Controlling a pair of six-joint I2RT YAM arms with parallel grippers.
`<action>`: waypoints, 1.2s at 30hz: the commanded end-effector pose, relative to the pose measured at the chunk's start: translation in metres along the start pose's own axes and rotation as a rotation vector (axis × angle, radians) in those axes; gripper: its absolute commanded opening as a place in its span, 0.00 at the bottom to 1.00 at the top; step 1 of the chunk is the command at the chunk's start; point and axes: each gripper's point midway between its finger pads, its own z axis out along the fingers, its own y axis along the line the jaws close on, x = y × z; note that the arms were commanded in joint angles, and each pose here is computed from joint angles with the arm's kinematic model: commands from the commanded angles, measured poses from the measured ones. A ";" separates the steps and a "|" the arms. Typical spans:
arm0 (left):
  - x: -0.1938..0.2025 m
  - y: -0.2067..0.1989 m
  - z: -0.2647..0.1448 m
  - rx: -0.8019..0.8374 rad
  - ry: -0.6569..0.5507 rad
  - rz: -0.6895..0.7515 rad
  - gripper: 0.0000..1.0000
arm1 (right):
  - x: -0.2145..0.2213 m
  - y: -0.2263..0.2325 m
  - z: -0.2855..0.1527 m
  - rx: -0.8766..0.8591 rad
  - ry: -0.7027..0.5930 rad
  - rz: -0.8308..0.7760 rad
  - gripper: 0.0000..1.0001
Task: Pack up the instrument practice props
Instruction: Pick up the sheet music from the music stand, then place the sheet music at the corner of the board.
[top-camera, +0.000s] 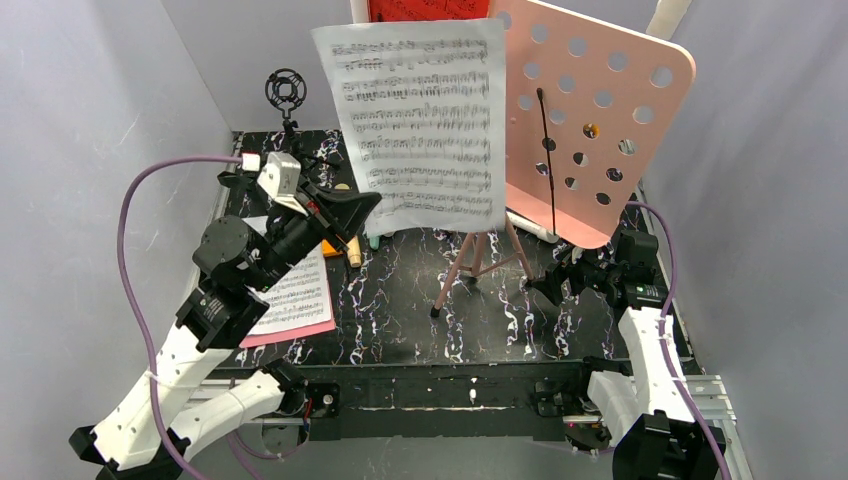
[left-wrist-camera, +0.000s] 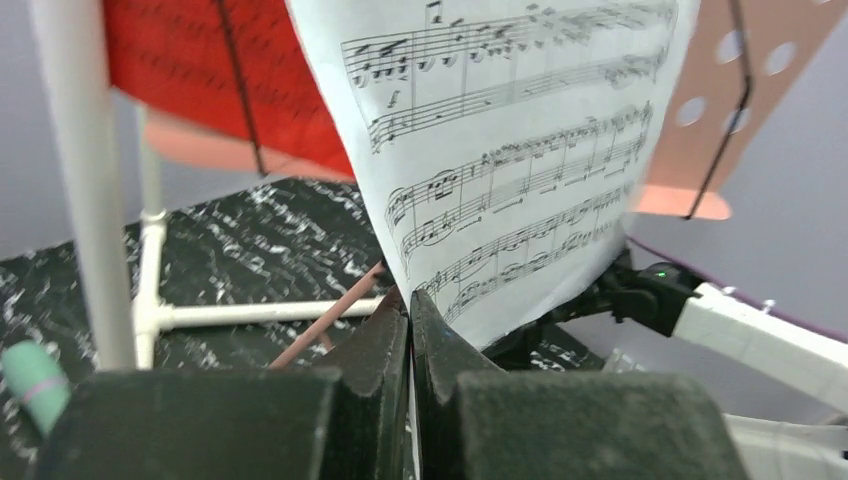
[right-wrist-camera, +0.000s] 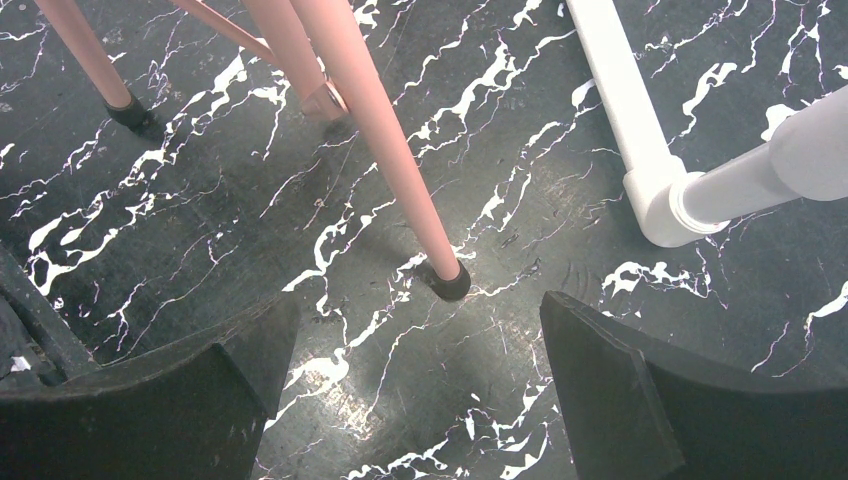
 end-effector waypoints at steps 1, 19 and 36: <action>0.013 0.029 -0.021 -0.149 0.020 0.045 0.00 | -0.016 -0.002 -0.004 -0.002 -0.037 -0.040 1.00; 0.172 0.117 -0.131 -0.617 0.347 -0.101 0.00 | -0.012 -0.005 -0.002 0.003 -0.019 -0.031 1.00; 0.228 0.200 -0.205 -1.205 0.549 -0.244 0.00 | -0.003 -0.007 0.003 -0.019 0.021 0.006 1.00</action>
